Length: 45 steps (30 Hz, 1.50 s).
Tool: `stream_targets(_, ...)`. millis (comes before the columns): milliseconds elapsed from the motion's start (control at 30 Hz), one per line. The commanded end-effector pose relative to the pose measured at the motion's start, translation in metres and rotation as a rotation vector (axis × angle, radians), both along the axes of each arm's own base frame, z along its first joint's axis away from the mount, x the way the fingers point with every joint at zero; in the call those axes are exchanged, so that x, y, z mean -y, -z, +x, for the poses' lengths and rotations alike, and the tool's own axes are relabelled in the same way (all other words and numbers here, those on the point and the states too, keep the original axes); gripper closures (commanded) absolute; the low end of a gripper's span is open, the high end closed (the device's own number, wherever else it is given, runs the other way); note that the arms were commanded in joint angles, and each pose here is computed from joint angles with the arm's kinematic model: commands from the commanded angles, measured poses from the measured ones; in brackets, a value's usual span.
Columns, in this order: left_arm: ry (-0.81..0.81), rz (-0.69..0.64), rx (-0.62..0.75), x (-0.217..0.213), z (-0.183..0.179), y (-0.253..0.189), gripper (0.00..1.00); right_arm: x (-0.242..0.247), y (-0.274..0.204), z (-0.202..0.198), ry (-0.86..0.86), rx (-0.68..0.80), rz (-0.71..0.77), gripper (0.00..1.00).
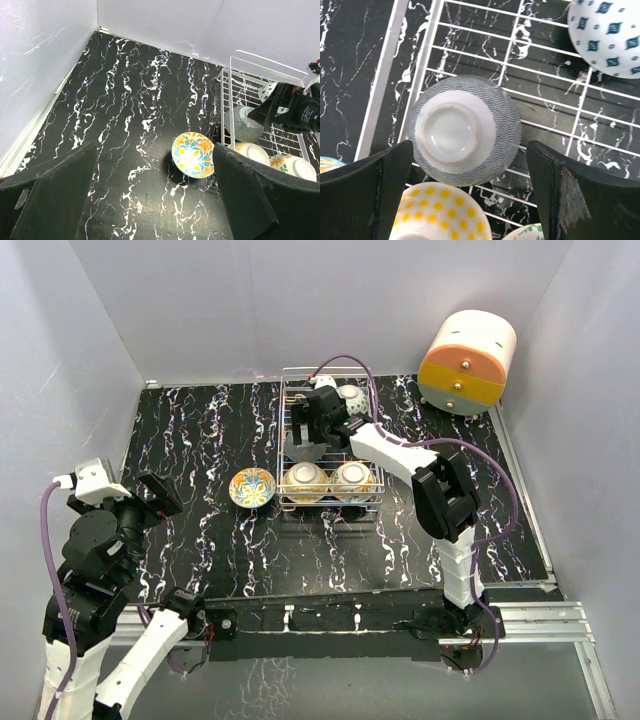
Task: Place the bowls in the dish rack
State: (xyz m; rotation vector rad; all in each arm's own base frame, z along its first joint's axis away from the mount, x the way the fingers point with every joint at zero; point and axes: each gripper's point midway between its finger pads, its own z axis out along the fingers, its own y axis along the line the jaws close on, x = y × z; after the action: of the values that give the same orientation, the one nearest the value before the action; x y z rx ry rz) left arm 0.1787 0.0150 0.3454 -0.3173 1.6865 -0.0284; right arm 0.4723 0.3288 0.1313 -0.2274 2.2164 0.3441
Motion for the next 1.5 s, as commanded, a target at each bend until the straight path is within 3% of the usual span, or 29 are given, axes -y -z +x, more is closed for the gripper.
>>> stream_targets(0, -0.009, 0.017, -0.002, -0.002, 0.002, 0.001, 0.03, 0.009, -0.053, 0.009, 0.039, 0.129, 0.019, 0.01)
stream_targets(567, -0.013, 0.027, -0.016, -0.002, 0.004, 0.011, 0.03, -0.001, -0.04, -0.02, -0.057, 0.075, -0.027, 0.01)
stream_targets(1467, -0.035, 0.047, -0.019, -0.007, 0.001, 0.007, 0.03, 0.0, 0.0, 0.024, 0.007, 0.055, -0.039, 0.01)
